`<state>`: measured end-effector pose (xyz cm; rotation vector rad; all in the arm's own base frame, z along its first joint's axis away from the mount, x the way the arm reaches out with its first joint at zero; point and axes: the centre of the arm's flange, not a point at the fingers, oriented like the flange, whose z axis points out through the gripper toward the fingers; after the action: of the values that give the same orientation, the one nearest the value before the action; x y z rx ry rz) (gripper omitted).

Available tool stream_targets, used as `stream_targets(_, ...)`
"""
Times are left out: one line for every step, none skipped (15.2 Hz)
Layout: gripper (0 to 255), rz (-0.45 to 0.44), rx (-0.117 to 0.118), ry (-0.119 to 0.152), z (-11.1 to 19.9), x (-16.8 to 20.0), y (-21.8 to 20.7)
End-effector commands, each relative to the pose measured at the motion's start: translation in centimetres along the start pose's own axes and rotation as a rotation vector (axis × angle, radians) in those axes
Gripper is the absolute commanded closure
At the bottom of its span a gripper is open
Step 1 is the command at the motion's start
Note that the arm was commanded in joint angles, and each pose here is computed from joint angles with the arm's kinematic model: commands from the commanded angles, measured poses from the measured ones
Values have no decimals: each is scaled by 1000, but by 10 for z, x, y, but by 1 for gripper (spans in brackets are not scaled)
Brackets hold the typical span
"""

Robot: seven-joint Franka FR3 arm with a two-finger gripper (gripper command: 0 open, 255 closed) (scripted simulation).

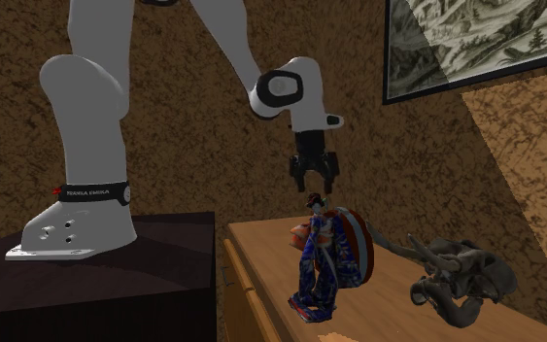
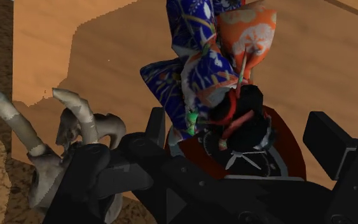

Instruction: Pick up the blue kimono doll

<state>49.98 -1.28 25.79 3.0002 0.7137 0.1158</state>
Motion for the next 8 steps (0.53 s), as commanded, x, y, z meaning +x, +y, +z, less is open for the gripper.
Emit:
stream_targets(0,-2,-1,1,11,0,0)
stream_targets(0,-2,-1,1,16,0,0)
stream_targets(0,-2,-1,1,21,-1,-1)
stream_targets(0,-2,-1,1,30,-1,-1)
stream_targets(0,-2,-1,1,30,-1,-1)
stream_targets(0,-2,-1,1,30,-1,-1)
stream_targets(255,-2,-1,1,30,-1,-1)
stream_targets(255,-2,-1,1,30,-1,-1)
